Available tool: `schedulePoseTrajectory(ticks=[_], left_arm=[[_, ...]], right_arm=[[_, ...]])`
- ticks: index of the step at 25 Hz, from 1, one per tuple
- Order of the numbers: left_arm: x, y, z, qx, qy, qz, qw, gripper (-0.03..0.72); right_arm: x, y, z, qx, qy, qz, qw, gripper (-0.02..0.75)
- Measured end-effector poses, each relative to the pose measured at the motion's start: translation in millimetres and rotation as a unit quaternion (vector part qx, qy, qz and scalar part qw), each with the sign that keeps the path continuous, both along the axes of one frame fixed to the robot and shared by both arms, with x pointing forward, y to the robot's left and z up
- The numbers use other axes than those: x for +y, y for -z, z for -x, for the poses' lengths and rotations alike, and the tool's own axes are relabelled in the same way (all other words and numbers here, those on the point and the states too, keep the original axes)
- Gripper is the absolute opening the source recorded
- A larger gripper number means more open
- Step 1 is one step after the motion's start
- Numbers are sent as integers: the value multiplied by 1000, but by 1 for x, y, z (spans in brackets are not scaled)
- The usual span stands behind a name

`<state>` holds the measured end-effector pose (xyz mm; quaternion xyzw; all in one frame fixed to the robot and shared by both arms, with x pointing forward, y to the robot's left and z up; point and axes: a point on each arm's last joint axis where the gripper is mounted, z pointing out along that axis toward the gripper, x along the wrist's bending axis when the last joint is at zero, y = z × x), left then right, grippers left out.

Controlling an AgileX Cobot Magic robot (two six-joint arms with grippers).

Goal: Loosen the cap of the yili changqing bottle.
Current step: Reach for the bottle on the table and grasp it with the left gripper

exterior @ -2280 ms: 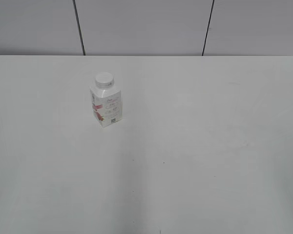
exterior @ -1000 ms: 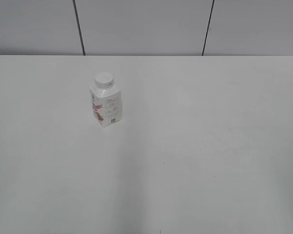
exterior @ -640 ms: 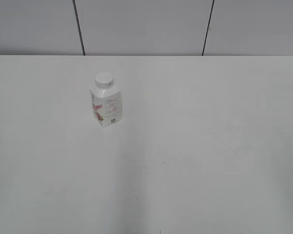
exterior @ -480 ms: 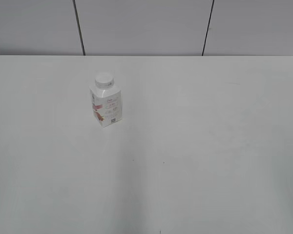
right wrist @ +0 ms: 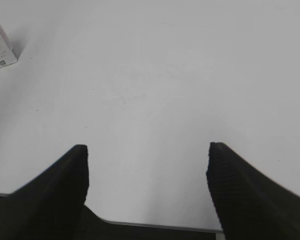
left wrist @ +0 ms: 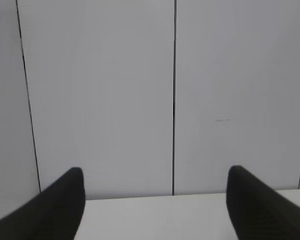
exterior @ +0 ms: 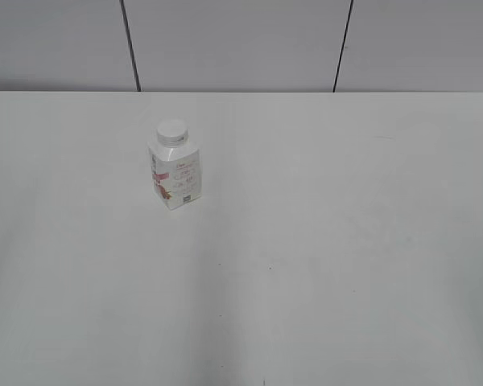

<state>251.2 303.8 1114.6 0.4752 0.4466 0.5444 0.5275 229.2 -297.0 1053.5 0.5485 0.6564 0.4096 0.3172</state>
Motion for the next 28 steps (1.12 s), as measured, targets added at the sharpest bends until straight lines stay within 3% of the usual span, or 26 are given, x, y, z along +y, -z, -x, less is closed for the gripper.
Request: schedulePoseTrajectory(ticks=[9, 16, 21, 28], left_arm=[[-6, 19, -80, 78, 9, -14, 997, 519], [-12, 31, -137, 94, 26, -22, 995, 519], [-21, 45, -168, 98, 50, -22, 994, 517], [-23, 56, -179, 120, 55, -23, 991, 516]], right_arm=[[0, 0, 0, 0, 0, 0, 1000, 582], [0, 0, 0, 0, 0, 0, 1000, 582], [0, 0, 0, 0, 0, 0, 1000, 582], [0, 0, 0, 0, 0, 0, 1000, 582]])
